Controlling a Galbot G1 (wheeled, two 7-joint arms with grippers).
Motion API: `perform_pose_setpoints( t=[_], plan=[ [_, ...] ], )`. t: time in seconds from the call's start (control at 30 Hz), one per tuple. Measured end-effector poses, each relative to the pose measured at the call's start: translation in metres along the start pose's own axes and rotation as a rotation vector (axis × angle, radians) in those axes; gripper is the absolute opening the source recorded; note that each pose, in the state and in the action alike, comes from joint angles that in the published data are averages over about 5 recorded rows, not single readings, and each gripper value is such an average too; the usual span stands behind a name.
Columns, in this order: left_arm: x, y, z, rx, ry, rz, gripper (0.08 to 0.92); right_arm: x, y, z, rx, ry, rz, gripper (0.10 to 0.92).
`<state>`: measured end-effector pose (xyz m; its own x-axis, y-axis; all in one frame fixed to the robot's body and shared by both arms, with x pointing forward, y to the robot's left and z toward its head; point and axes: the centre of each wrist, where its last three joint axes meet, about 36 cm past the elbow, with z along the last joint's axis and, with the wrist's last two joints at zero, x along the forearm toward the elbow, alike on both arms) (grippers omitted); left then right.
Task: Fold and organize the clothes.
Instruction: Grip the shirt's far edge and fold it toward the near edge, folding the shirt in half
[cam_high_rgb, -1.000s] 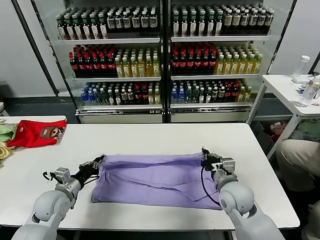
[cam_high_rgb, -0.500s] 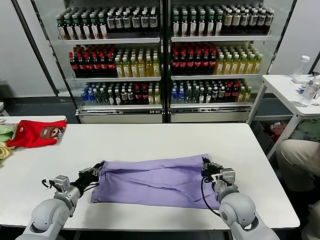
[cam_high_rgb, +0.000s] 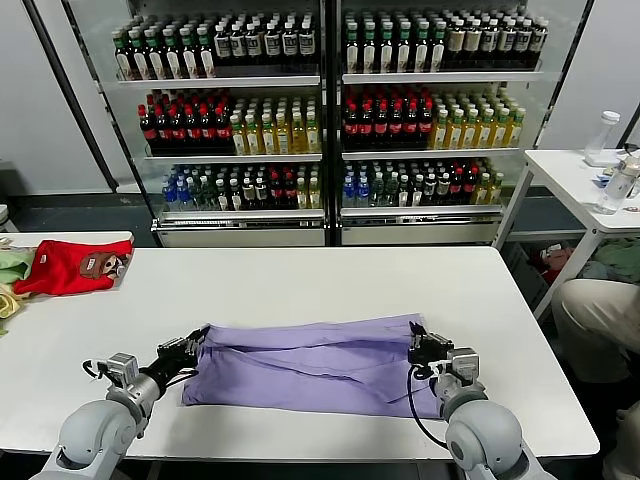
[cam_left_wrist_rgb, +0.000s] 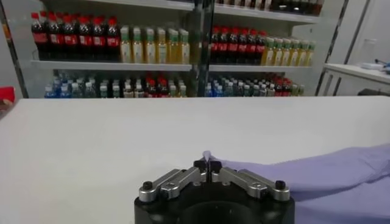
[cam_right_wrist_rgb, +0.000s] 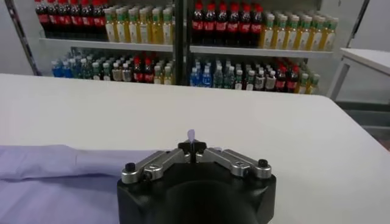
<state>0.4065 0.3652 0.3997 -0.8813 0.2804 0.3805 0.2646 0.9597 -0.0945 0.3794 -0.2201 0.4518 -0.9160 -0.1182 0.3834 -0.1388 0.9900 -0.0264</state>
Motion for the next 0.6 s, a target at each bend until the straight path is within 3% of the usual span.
perform_pose_setpoints(
  t=[0.23,0.6],
  plan=[
    [0.003,0.005,-0.002,-0.01,0.024,-0.011,0.111,0.007,0.004,0.006,0.0,0.017,-0.01,0.136],
    [0.013,-0.005,0.0,-0.04,0.035,-0.055,0.417,0.022,0.006,0.01,0.015,0.017,-0.008,0.443]
  ],
)
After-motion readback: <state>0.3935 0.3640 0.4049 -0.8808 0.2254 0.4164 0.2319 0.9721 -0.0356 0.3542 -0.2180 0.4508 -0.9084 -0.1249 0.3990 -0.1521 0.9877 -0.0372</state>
